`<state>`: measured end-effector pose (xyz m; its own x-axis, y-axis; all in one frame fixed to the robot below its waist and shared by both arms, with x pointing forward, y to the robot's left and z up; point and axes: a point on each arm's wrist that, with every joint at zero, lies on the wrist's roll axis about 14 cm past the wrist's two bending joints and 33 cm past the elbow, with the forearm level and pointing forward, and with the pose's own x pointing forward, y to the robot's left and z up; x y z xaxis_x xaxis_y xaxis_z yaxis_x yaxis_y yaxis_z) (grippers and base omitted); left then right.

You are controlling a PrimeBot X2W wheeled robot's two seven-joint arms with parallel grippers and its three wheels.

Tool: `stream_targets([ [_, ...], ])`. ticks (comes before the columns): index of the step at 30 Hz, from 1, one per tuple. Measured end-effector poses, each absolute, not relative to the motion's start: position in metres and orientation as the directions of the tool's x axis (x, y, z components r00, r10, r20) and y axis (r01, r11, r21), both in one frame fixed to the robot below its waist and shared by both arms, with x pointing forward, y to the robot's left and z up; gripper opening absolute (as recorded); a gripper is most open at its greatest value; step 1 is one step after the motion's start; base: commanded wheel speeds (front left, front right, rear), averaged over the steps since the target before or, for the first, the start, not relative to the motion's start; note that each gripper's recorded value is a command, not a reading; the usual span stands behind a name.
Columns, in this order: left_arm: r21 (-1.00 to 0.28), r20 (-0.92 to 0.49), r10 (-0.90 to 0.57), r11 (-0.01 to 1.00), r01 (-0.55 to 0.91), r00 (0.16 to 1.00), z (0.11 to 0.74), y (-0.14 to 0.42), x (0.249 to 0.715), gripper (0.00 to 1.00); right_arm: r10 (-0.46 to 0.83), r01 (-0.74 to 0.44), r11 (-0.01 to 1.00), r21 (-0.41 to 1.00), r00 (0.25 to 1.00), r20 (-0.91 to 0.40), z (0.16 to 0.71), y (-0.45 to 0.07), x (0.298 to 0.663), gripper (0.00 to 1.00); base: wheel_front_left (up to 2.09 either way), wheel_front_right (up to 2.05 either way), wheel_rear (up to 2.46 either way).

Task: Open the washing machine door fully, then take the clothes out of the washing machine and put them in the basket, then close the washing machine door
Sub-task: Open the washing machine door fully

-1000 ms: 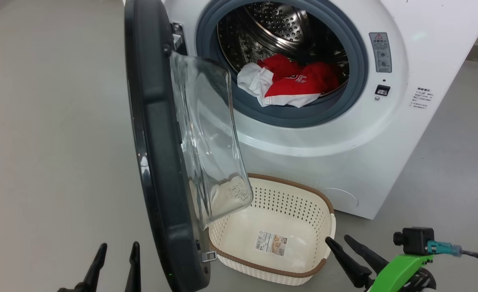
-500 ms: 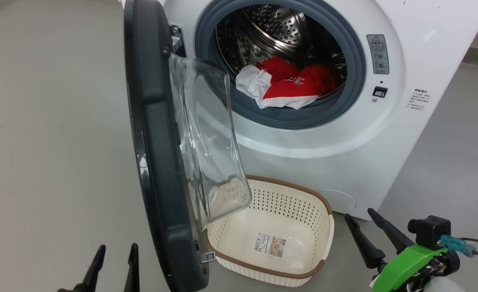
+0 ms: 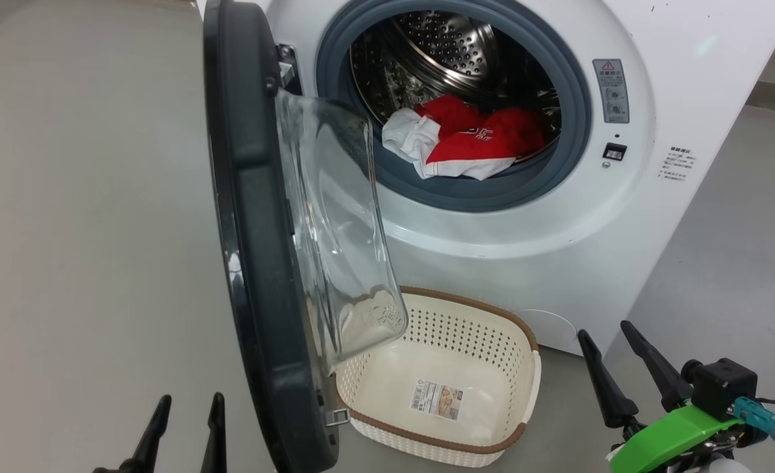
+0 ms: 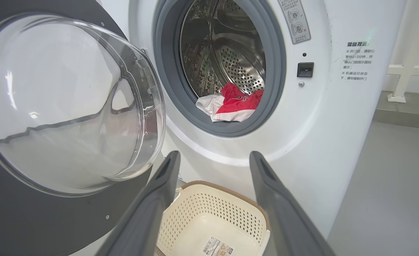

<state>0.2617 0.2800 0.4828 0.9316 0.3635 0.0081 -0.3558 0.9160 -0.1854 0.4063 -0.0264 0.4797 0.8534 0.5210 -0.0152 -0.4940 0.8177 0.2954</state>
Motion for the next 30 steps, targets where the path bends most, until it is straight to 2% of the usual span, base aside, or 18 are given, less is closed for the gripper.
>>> stream_targets([
  [15,-0.192,0.022,0.367,0.914,-0.356,0.93,0.486,0.28,0.259,1.0,0.486,-0.448,0.85,0.277,0.869,-0.088,0.456,-0.037,0.392,1.0,0.0,0.0,0.0],
  [16,-0.195,0.022,0.368,0.913,-0.357,0.93,0.486,0.28,0.259,0.7,0.485,-0.446,0.851,0.276,0.87,-0.088,0.456,-0.038,0.392,1.0,0.0,0.0,0.0],
  [17,-0.203,0.02,0.371,0.911,-0.36,0.928,0.485,0.281,0.257,0.0,0.484,-0.445,0.852,0.276,0.871,-0.09,0.455,-0.038,0.392,1.0,0.0,0.0,0.0],
  [23,-0.268,0.095,0.451,0.87,-0.414,0.887,0.509,0.305,0.249,0.0,0.484,-0.445,0.853,0.274,0.87,-0.092,0.455,-0.038,0.391,1.0,0.0,0.0,0.0],
  [26,-0.278,0.212,0.472,0.868,-0.41,0.856,0.548,0.315,0.249,0.0,0.486,-0.447,0.851,0.273,0.869,-0.092,0.455,-0.037,0.392,1.0,0.0,0.0,0.0],
  [30,-0.302,0.404,0.434,0.894,-0.331,0.805,0.613,0.309,0.254,0.0,0.488,-0.449,0.85,0.274,0.868,-0.092,0.455,-0.037,0.392,1.0,0.0,0.0,0.0],
])
